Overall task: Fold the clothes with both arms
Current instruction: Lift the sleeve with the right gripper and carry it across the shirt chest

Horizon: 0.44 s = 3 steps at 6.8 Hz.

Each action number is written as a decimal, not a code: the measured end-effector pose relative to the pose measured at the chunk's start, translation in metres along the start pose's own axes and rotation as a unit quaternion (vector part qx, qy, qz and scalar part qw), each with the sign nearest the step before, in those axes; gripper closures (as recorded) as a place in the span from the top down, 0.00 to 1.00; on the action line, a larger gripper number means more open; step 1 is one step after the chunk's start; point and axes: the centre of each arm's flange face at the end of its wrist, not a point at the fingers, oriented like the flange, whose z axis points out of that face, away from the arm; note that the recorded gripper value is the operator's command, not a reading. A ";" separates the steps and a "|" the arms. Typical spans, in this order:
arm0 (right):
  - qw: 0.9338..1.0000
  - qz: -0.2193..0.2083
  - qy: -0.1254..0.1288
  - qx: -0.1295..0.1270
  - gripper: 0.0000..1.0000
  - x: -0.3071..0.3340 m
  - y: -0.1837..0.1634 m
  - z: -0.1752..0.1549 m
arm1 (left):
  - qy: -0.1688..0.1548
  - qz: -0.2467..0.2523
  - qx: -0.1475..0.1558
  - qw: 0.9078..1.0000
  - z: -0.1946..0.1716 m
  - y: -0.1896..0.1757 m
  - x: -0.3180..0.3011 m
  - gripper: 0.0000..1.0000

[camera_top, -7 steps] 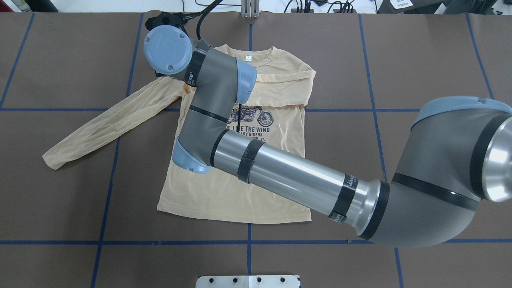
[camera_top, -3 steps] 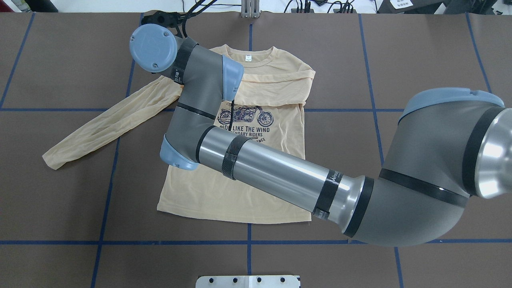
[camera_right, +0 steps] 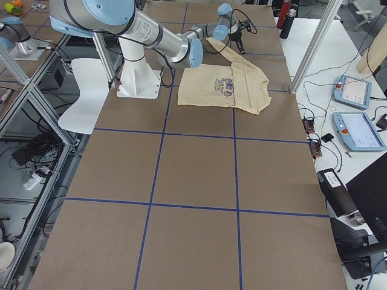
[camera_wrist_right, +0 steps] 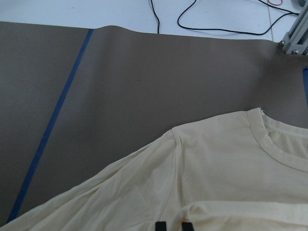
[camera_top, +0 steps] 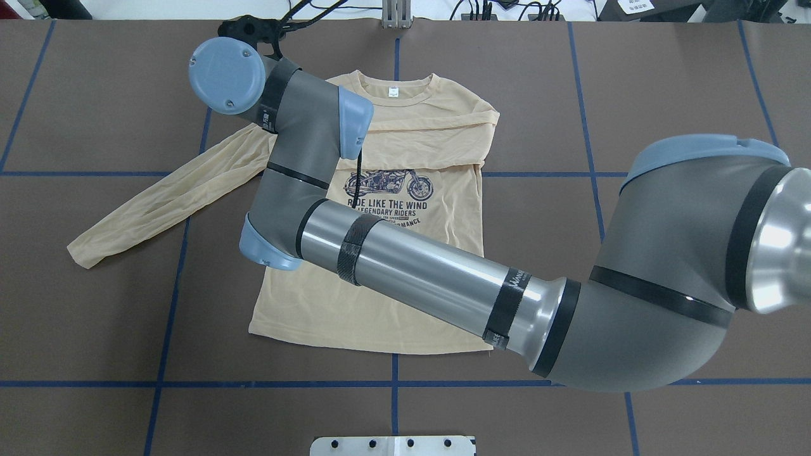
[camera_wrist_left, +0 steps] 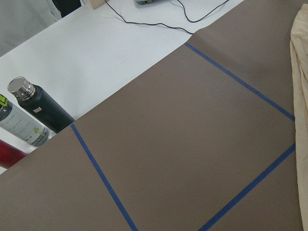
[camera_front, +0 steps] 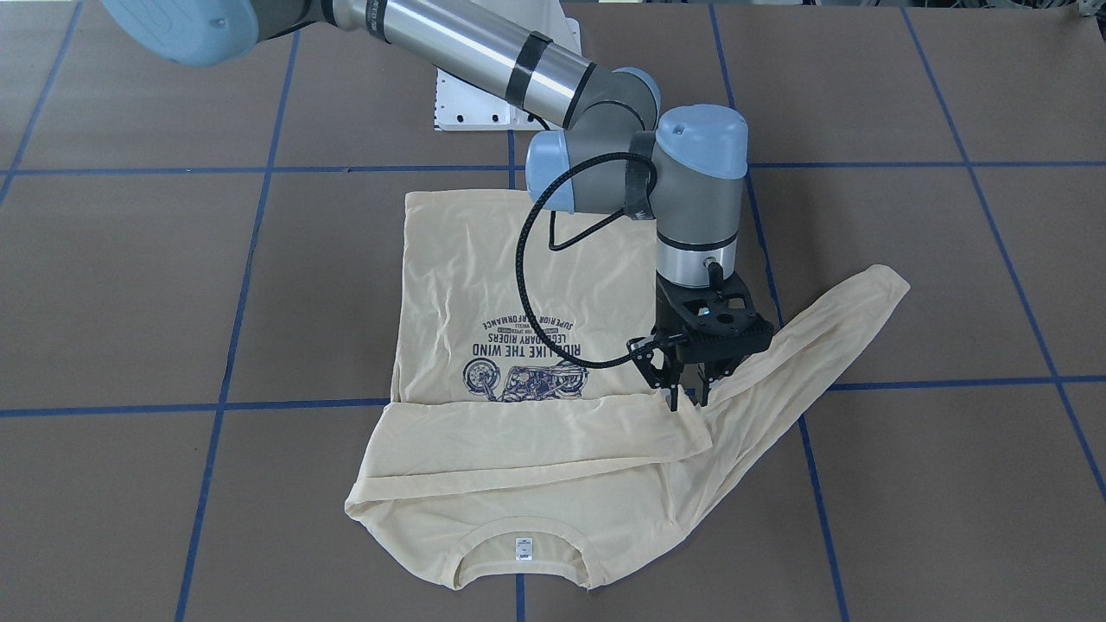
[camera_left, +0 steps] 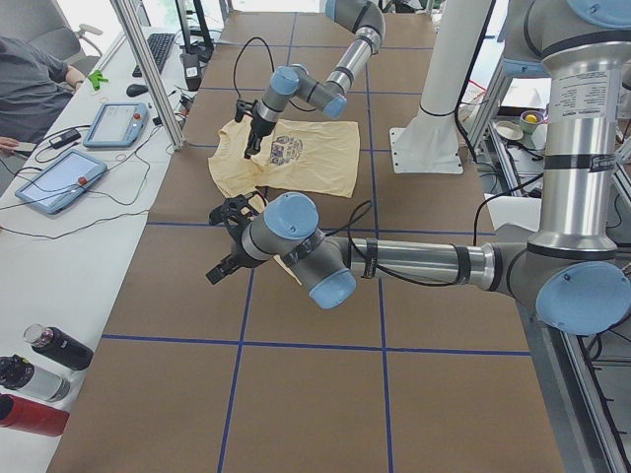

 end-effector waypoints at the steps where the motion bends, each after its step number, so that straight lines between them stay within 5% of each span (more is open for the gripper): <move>1: 1.000 0.007 -0.004 0.002 0.98 -0.007 -0.005 -0.008 | 0.000 -0.001 -0.001 1.000 -0.001 0.002 0.001 1.00; 3: 0.999 0.026 0.002 -0.031 0.99 -0.002 -0.031 -0.034 | -0.002 -0.014 -0.006 1.000 0.003 0.007 -0.002 1.00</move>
